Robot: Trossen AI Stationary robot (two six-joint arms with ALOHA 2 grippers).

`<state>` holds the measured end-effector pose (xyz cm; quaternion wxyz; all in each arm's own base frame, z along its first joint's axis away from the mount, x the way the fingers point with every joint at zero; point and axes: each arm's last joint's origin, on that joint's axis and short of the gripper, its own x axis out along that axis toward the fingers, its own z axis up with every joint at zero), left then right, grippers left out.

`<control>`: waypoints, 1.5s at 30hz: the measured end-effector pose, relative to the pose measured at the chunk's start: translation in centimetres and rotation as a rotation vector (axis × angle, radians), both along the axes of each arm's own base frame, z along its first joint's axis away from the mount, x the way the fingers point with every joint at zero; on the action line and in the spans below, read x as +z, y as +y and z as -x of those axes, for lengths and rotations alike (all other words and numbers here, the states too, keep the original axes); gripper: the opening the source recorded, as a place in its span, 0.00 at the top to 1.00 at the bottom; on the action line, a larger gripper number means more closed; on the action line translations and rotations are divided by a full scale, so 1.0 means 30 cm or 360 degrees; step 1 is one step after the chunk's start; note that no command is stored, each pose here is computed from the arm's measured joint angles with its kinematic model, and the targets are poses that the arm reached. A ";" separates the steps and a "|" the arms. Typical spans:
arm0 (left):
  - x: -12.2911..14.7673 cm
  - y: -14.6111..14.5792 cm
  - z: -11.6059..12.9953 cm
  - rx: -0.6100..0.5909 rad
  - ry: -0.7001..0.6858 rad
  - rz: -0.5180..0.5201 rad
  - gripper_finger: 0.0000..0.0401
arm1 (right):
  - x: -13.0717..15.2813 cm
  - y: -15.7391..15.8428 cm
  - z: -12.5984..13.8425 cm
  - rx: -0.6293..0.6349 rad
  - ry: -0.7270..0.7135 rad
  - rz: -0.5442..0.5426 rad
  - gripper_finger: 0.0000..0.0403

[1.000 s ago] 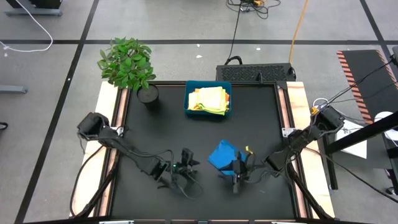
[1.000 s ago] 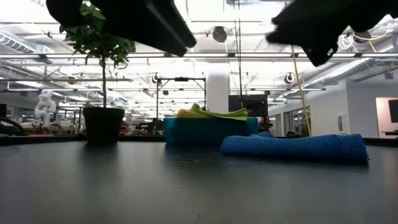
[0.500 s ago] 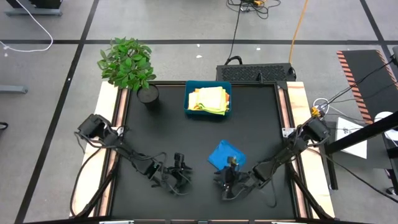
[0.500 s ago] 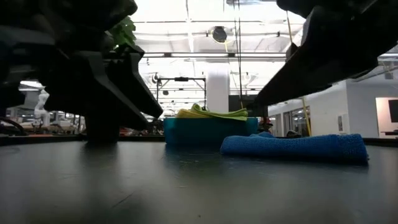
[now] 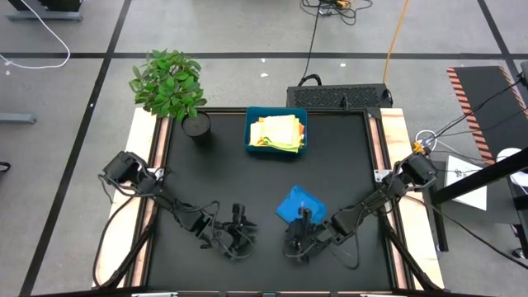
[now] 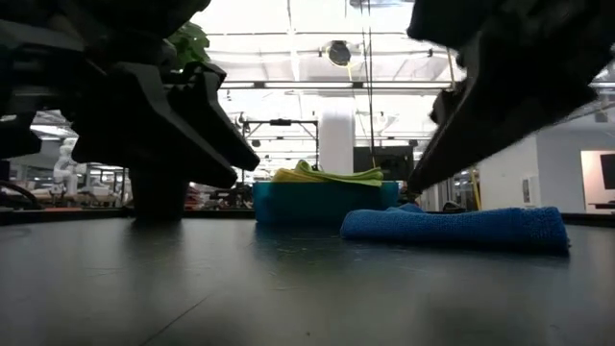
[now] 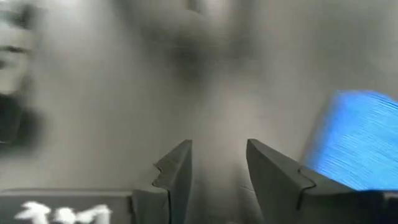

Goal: Fold microfiber towels
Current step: Put the blue microfiber cloth into the blue blue bin

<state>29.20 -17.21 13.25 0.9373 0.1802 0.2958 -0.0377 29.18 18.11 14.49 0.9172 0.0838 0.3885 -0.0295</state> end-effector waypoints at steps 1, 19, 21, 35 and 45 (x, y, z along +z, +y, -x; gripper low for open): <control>0.001 0.001 -0.001 0.0002 -0.0005 0.0003 0.50 | 0.007 0.004 -0.009 0.0048 -0.0031 -0.0042 0.63; 0.020 -0.006 -0.014 -0.0044 -0.0108 -0.0018 0.50 | 0.117 0.004 -0.007 -0.0185 0.0307 0.0232 0.58; 0.020 -0.006 -0.014 -0.0044 -0.0109 -0.0018 0.50 | 0.101 0.008 0.016 -0.0217 0.0384 0.0193 0.58; 0.039 -0.011 -0.026 -0.0039 -0.0205 0.0026 0.50 | 0.009 0.020 0.054 -0.0141 0.0448 -0.0117 0.46; 0.040 -0.009 -0.028 -0.0028 -0.0215 0.0044 0.50 | -0.034 0.008 0.067 -0.0146 0.0388 -0.0173 0.39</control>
